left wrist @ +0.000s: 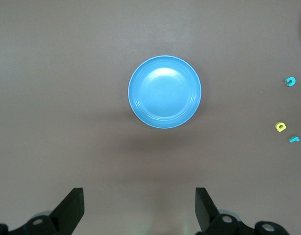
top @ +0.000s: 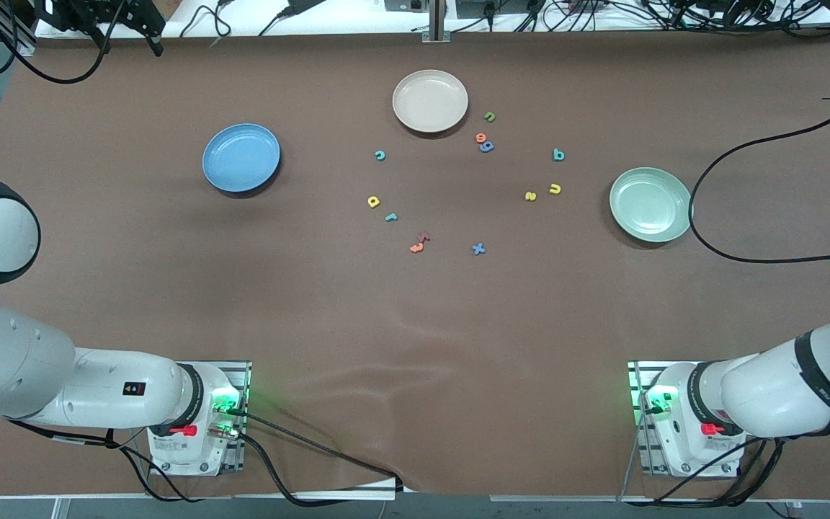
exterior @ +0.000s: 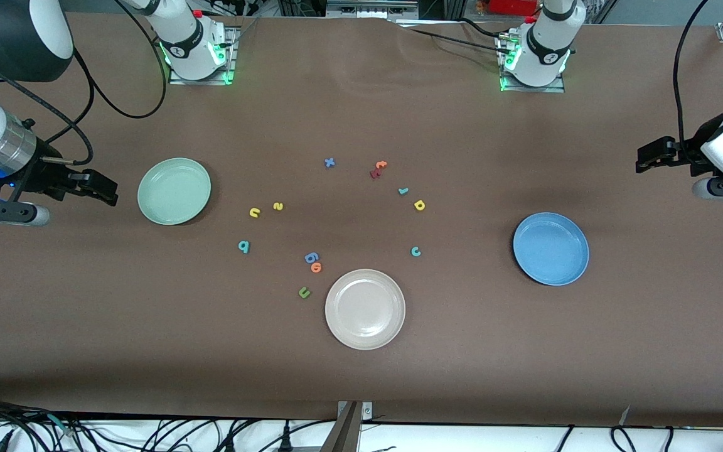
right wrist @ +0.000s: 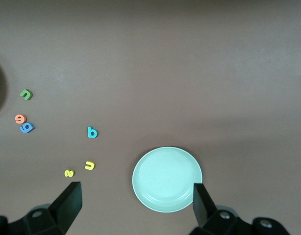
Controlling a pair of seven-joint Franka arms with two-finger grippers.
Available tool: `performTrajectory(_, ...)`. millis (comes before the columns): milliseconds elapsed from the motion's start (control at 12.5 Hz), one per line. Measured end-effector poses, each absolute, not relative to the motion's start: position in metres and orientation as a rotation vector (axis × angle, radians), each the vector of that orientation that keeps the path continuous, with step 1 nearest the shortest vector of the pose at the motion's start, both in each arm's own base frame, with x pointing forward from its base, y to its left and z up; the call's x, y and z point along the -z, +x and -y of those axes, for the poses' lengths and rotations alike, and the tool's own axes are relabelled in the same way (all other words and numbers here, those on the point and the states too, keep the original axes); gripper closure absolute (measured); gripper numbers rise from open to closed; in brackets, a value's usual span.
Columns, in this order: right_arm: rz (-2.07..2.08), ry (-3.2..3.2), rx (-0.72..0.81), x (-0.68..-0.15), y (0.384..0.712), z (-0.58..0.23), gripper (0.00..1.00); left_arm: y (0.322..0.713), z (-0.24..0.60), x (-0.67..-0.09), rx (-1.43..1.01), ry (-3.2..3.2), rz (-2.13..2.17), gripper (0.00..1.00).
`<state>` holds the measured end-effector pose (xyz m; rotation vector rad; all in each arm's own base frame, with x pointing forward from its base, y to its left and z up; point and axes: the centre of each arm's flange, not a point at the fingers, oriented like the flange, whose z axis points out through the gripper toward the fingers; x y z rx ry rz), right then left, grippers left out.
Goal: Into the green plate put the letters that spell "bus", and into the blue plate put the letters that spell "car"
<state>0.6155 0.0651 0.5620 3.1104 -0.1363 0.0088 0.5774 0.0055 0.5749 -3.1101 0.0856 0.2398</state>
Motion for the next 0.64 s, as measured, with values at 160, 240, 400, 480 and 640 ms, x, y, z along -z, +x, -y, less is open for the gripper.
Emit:
performTrajectory(160,0.142,3.11,-0.007,-0.5615,0.6155,-0.0652,0.0,0.5774,-0.0055,-0.5748,-0.24,-3.11,-0.086,0.0)
performTrajectory(240,0.144,3.11,-0.007,-0.5615,0.6155,-0.0652,0.0,0.5774,-0.0054,-0.5748,-0.24,-3.11,-0.086,0.0)
performTrajectory(400,0.145,3.109,-0.001,-0.5597,0.6153,-0.0651,0.0,0.5774,-0.0054,-0.5748,-0.24,-3.11,-0.086,0.0)
performTrajectory(480,0.146,3.109,0.004,-0.558,0.6151,-0.065,0.0,0.5774,-0.0053,-0.5748,-0.24,-3.11,-0.086,0.0)
performTrajectory(640,0.146,3.108,0.015,-0.5557,0.6146,-0.0649,0.0,0.5774,-0.0052,-0.5748,-0.24,-3.11,-0.086,0.0)
